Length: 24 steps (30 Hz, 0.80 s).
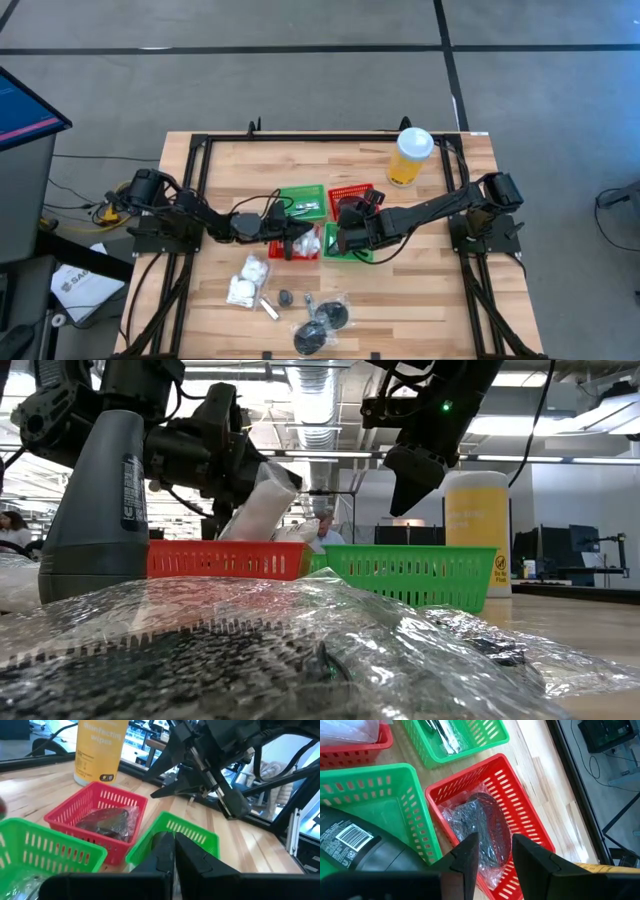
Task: Pick & Place Travel size toiletries
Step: Put the white cotton pack into the left red basket
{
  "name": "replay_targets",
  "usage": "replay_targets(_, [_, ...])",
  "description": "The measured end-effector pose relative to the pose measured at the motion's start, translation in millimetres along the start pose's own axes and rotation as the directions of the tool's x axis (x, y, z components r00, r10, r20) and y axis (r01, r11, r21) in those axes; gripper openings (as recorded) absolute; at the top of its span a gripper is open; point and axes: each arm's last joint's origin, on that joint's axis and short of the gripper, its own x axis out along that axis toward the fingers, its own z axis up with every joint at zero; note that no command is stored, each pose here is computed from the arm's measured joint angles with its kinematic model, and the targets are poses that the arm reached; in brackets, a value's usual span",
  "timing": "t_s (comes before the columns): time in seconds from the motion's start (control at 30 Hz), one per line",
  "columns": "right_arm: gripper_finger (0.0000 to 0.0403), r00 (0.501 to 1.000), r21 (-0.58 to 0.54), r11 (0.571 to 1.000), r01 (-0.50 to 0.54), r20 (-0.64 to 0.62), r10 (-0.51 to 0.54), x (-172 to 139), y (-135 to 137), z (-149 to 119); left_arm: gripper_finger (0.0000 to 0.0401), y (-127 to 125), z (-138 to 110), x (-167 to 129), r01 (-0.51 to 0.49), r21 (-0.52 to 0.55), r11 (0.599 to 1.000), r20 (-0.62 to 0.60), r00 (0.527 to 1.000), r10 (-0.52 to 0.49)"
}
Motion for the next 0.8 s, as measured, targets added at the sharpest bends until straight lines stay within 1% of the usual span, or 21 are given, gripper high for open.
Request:
replay_targets(0.2, [0.0108,1.000,0.000,1.000,0.000,0.000,0.000,0.0,0.0,0.0,0.0004,0.2,-0.6,0.2,-0.001,-0.030,1.000,-0.004,1.000,0.001])
replay_targets(0.67, [0.0108,1.000,0.000,1.000,0.000,0.000,0.000,0.0,0.0,0.0,0.0071,0.5,-1.5,0.2,-0.002,-0.028,1.000,-0.014,1.000,0.001])
replay_targets(0.8, [0.0108,1.000,-0.001,1.000,0.000,0.000,0.000,0.0,0.0,0.0,0.0080,-0.4,2.2,-0.7,0.004,0.015,1.000,0.001,1.000,-0.004])
